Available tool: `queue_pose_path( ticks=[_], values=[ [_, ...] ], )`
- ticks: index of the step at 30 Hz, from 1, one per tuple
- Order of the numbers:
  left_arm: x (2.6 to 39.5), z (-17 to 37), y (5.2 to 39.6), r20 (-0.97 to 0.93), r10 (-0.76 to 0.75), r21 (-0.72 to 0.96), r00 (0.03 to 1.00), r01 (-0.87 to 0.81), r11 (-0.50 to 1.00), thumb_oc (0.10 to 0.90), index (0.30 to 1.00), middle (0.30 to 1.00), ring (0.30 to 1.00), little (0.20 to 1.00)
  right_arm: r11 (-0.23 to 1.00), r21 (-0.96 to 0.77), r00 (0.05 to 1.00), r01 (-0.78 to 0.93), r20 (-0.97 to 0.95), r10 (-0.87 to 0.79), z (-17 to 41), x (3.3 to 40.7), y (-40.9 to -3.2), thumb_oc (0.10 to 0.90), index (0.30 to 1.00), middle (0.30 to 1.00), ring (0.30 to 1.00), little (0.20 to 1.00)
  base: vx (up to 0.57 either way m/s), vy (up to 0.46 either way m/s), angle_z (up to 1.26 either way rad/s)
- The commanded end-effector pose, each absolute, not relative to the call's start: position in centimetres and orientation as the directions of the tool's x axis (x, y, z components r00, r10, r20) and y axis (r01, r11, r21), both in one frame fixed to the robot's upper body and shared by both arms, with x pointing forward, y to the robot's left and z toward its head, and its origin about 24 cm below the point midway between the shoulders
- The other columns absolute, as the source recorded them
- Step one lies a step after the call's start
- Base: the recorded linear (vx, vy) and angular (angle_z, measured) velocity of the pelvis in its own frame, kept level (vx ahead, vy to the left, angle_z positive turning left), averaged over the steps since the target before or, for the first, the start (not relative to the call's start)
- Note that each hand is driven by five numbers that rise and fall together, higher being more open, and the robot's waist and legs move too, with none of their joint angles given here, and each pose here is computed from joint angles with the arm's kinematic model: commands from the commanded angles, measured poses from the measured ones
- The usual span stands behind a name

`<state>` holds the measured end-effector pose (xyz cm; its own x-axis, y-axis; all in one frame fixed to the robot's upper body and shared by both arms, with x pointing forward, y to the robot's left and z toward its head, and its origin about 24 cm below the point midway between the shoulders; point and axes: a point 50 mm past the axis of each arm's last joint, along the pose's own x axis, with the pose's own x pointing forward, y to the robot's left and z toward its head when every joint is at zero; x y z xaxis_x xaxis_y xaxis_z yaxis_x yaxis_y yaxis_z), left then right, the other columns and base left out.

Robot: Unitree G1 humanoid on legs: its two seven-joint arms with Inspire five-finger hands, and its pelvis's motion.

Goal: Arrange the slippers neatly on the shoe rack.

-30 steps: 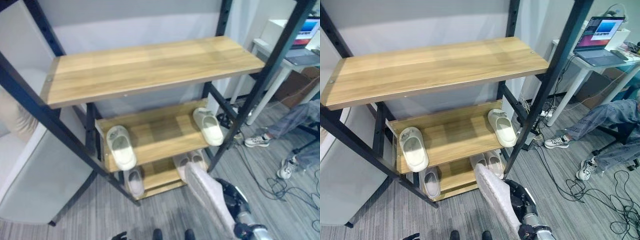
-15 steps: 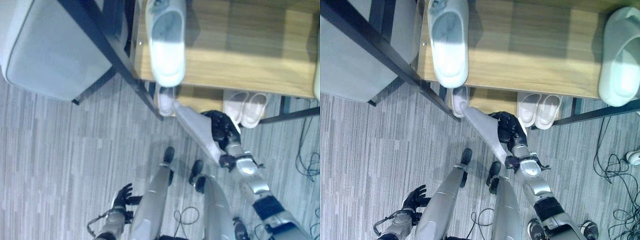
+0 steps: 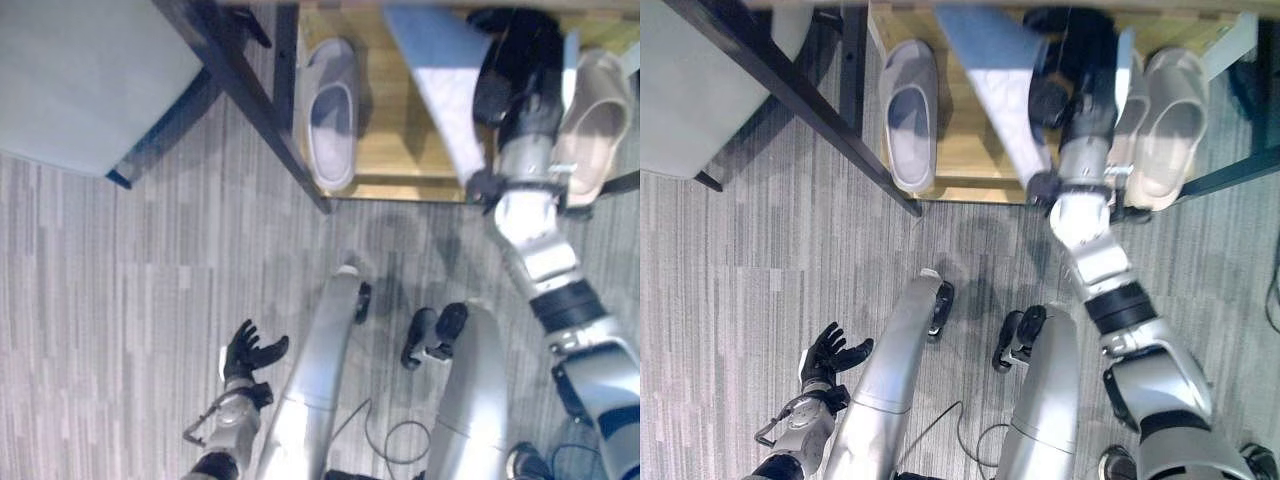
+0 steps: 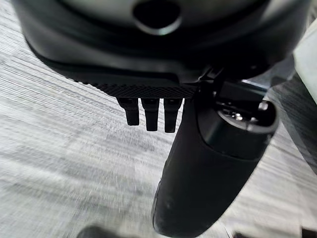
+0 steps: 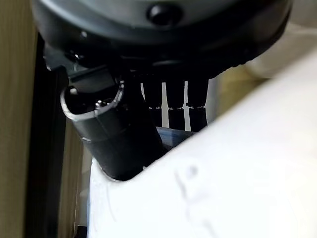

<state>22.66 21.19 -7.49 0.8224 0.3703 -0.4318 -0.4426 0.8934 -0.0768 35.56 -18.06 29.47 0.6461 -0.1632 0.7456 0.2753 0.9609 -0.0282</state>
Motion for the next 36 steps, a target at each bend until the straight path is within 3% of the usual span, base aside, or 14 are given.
queue_pose_path(
  ticks=[1,3,9,12,27,31,36],
  values=[
    [20.6,-7.1,25.1,-0.372,0.531,-0.033,0.761,-0.583,0.812,0.8,0.9,0.9,0.9,0.9,0.977,0.028,0.443,0.21,0.888,-0.12,34.6,33.4,-15.9,0.4,0.3,0.3,0.3,0.3,0.16,0.011,0.13],
    [20.6,-5.9,25.9,-0.323,0.569,-0.076,0.756,-0.62,0.781,0.8,0.9,0.9,0.9,0.9,0.949,-0.008,0.425,0.314,0.895,-0.133,35.3,33.7,-16.5,0.4,0.3,0.3,0.3,0.3,0.17,-0.019,0.12],
    [17.9,-6.2,29.0,-0.326,0.677,-0.025,0.659,-0.722,0.691,0.8,0.9,0.9,0.9,0.9,0.936,0.047,0.385,0.349,0.903,-0.189,36.7,33.8,-16.2,0.4,0.3,0.3,0.3,0.3,0.08,0.017,0.1],
    [17.5,-6.2,29.5,-0.322,0.683,0.004,0.656,-0.72,0.694,0.8,0.9,0.9,0.9,0.9,0.941,0.08,0.371,0.328,0.906,-0.206,37.2,33.6,-15.8,0.4,0.3,0.3,0.3,0.3,0.02,0.071,-0.04],
    [18.1,-6.3,29.6,-0.329,0.676,0.007,0.659,-0.715,0.699,0.8,0.9,0.9,0.9,0.9,0.905,-0.07,0.422,0.419,0.898,-0.126,38.4,35.5,-12.3,0.4,0.3,0.3,0.3,0.3,0.01,0.056,-0.14],
    [17.6,-6.7,29.8,-0.352,0.697,0.006,0.625,-0.743,0.669,0.8,0.9,0.9,0.9,0.9,0.843,-0.19,0.423,0.504,0.905,-0.049,38.5,35.8,-10.8,0.4,0.3,0.3,0.3,0.3,0.0,0.028,-0.1],
    [17.3,-7.1,30.0,-0.372,0.712,0.018,0.595,-0.763,0.647,0.8,0.9,0.9,0.9,0.9,0.84,-0.177,0.436,0.513,0.897,-0.077,37.4,36.1,-10.6,0.4,0.3,0.3,0.3,0.3,0.0,0.003,-0.01]
  ],
)
